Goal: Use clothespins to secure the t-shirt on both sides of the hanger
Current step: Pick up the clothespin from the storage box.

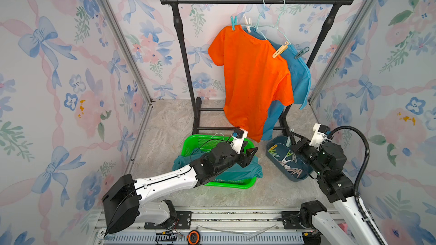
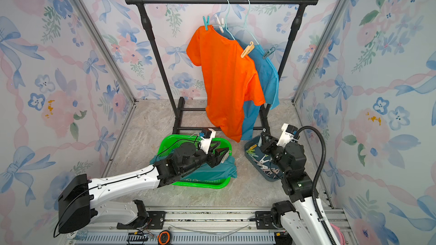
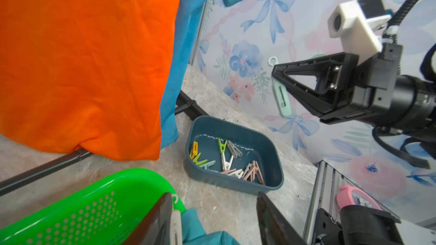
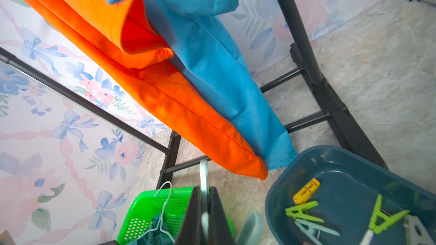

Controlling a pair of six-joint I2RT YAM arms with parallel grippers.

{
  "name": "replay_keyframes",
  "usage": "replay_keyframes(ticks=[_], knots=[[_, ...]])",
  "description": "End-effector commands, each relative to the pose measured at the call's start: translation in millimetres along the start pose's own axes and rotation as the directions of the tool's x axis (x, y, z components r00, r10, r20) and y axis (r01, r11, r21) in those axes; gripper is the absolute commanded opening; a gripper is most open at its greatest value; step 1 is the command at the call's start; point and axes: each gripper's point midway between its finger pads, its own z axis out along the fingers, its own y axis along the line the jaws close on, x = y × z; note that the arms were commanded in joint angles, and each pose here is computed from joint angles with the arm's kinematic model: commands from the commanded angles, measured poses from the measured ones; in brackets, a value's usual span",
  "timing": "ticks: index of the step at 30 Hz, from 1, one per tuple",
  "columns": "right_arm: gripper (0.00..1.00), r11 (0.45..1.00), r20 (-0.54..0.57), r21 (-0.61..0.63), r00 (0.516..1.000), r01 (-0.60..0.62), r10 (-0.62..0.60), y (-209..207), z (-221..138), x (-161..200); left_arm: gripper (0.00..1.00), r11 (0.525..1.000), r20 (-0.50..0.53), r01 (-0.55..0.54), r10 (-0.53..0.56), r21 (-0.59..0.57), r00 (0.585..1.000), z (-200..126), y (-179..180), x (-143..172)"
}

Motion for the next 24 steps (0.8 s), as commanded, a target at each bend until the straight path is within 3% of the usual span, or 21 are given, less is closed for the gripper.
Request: replay_keyframes(ticks=[1, 15, 24], knots=[[0.00, 0.998, 0.079, -0.063, 0.997, -0.005, 0.010, 23.9, -6.2, -25.7, 0.59, 0.997, 0.076, -0.032, 0.026, 0.074, 0.997, 12.2, -26.2, -25.6], [0.00, 0.990, 0.095, -0.139, 0.995, -0.026, 0.040, 53.4, 4.1, -48.4, 0.60, 0.978, 0.099, -0.085, 0.067, 0.192, 0.993, 61.9, -65.1, -50.9], [0.00, 0.982, 0.106, -0.180, 0.992, -0.053, 0.073, 61.7, 5.1, -53.3, 0.57, 0.977, 0.077, -0.066, 0.051, 0.205, 0.996, 96.1, -66.9, -51.5]])
